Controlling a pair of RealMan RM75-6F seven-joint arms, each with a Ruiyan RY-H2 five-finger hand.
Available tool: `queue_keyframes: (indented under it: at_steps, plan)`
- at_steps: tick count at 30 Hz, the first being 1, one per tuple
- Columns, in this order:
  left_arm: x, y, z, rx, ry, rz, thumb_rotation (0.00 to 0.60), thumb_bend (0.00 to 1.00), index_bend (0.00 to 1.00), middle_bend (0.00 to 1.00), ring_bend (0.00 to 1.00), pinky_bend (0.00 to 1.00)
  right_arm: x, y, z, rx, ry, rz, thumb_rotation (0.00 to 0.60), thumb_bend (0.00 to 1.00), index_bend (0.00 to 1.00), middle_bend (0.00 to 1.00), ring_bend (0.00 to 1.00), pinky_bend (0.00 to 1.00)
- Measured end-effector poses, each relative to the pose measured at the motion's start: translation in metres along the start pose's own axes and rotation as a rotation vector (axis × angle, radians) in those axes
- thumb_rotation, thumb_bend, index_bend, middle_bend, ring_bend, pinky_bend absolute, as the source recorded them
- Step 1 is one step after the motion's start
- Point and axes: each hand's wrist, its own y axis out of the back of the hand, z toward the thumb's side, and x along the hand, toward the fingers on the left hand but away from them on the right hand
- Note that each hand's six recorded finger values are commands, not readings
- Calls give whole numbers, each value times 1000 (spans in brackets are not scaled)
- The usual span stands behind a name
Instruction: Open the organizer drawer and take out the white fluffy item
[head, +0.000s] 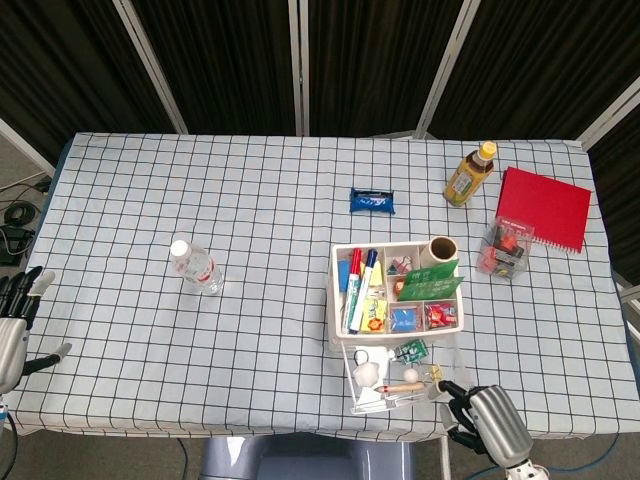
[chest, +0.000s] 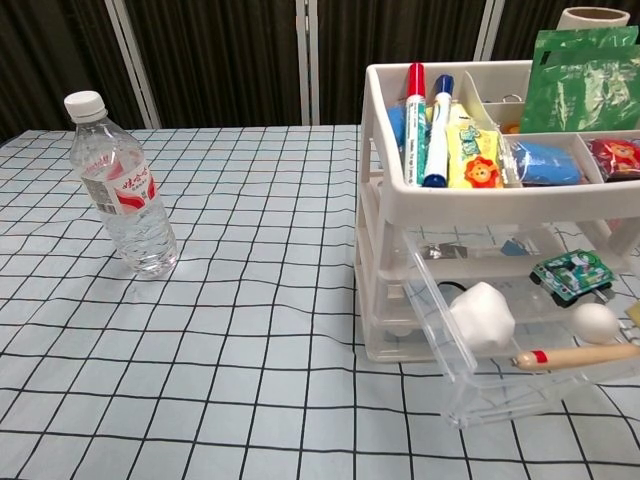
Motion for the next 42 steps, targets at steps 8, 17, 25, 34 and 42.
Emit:
queue_keyframes:
  at_steps: [8, 17, 25, 34, 42]
  plan:
    - [0, 0, 0, 0, 1, 0, 600, 121, 0, 0, 0, 0, 0, 3, 0, -3, 2, -9, 600, 475, 453, 953, 965, 826]
    - [0, 1, -1, -2, 3, 1, 600, 121, 0, 0, 0, 0, 0, 5, 1, 6, 10, -10, 600, 413, 261, 952, 965, 826]
    - [0, 2, -2, -6, 7, 4, 600, 122, 0, 0, 0, 0, 4, 10, 2, 18, 12, -31, 600, 411, 245, 951, 965, 826]
    - [0, 2, -2, -4, 6, 5, 600, 121, 0, 0, 0, 0, 6, 36, 2, 31, 4, -135, 600, 409, 266, 950, 963, 825]
    - [0, 3, 0, -1, -2, 11, 600, 121, 0, 0, 0, 0, 4, 76, -6, 31, -6, -229, 600, 331, 269, 933, 949, 810]
